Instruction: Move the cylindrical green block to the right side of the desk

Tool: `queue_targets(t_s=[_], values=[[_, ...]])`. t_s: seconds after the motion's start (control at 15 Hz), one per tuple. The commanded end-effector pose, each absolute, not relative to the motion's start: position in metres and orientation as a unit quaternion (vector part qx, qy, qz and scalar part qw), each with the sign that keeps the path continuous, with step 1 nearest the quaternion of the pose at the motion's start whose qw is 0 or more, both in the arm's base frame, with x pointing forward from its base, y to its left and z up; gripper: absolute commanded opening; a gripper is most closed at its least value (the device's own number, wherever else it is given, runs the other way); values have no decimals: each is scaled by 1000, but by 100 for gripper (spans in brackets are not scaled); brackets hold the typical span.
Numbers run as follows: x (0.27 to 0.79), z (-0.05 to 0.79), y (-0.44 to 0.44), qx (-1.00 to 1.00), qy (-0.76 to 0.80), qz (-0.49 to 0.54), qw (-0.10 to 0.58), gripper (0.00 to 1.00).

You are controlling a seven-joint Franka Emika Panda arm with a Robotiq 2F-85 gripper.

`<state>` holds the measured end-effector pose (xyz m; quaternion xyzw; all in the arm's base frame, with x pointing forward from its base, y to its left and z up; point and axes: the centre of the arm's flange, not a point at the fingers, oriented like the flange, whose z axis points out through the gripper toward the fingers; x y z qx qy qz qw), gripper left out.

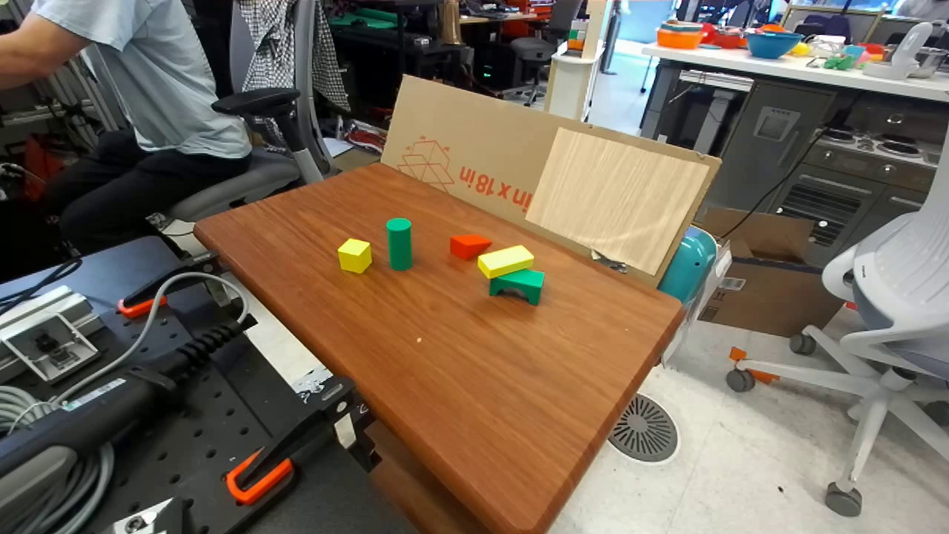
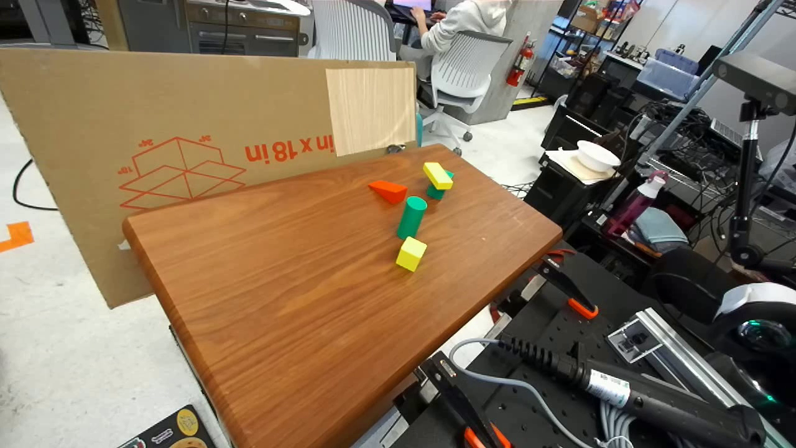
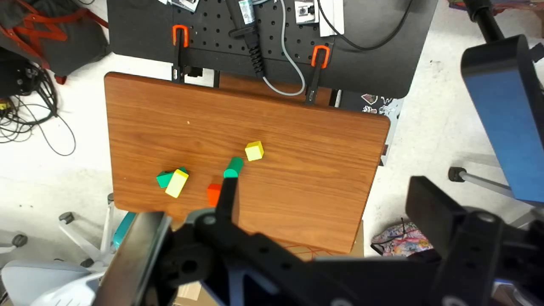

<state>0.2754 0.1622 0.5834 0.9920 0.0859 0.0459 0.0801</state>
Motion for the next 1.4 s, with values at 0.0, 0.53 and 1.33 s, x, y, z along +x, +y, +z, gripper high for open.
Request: queue_targets(t_s=[0.0, 0.53, 1.33], values=[[275, 583, 162, 992, 86, 46, 80, 100], [309, 550, 155, 992, 90, 51, 73, 100], [439, 374, 87, 990, 131, 48, 16, 100]])
